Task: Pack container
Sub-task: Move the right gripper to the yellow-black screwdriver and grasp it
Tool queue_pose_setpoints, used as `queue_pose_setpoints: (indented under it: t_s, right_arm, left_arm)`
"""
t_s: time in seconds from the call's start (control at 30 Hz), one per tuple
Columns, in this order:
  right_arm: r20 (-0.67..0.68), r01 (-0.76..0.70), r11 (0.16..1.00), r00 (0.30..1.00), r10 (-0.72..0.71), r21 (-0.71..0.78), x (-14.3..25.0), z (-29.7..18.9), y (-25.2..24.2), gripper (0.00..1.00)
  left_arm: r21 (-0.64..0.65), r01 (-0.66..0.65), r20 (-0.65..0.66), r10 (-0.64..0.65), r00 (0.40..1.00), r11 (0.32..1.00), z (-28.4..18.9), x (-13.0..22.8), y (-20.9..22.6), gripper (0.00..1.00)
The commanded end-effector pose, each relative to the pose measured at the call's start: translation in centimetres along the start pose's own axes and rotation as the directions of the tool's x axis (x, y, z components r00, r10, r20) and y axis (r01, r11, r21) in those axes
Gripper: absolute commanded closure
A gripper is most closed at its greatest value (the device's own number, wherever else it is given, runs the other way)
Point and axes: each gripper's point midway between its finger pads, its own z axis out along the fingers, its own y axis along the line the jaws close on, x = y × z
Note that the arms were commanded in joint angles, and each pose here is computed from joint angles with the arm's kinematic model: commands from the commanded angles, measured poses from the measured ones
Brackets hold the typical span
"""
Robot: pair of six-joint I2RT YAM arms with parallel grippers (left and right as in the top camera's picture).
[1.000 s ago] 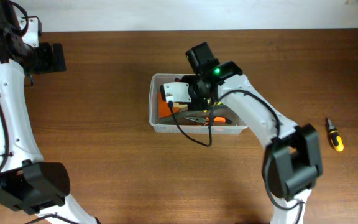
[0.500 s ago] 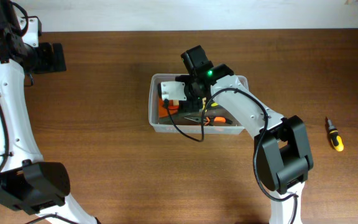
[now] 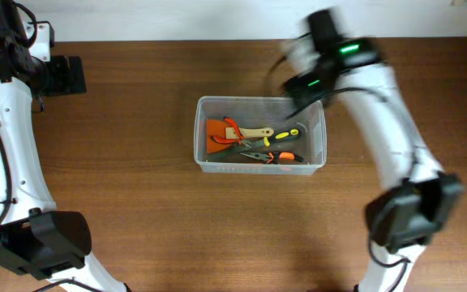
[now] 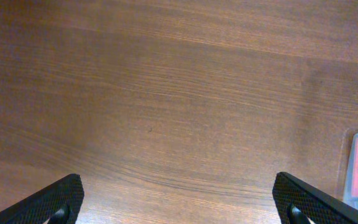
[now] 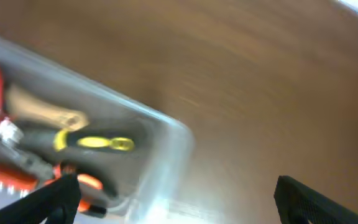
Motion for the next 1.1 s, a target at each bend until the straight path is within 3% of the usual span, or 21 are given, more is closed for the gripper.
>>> queue_pose_setpoints:
  t_s: [0.0, 0.07, 0.13, 0.33, 0.43, 0.67, 1.07]
  right_arm:
    - [0.001, -0.442, 0.894, 0.896, 0.443, -0.074, 1.7, -2.8, -5.2, 0.01]
    - [-0.074, -0.606, 0.794, 0.795, 0.602, -0.052, 4.8, -2.4, -8.8, 0.01]
    - [-0.117, -0.675, 0.738, 0.733, 0.67, -0.006, 7.5, -1.8, -11.7, 0.01]
    - [-0.183, -0.794, 0.597, 0.573, 0.799, 0.119, 15.2, 0.8, -17.7, 0.01]
    - [-0.208, -0.795, 0.566, 0.529, 0.823, 0.217, 19.3, 2.1, -19.7, 0.06]
    - [-0.276, -0.711, 0.666, 0.609, 0.744, 0.226, 24.2, 5.3, -20.7, 0.06]
    - [-0.316, -0.506, 0.851, 0.791, 0.524, 0.143, 27.0, 8.4, -21.1, 0.11]
  left_arm:
    - [0.01, 0.015, -0.002, -0.015, 1.0, 1.0, 0.2, 0.0, -0.1, 0.01]
    - [0.01, 0.015, -0.002, -0.015, 1.0, 1.0, 0.2, 0.0, -0.1, 0.01]
    - [0.01, 0.015, -0.002, -0.015, 1.0, 1.0, 0.2, 0.0, -0.1, 0.01]
    - [0.01, 0.015, -0.002, -0.015, 1.0, 1.0, 0.2, 0.0, -0.1, 0.01]
    - [0.01, 0.015, -0.002, -0.015, 1.0, 1.0, 0.2, 0.0, -0.1, 0.01]
    - [0.01, 0.015, -0.002, -0.015, 1.0, 1.0, 0.2, 0.0, -0.1, 0.01]
    - [0.01, 0.015, -0.002, -0.015, 1.0, 1.0, 0.2, 0.0, -0.1, 0.01]
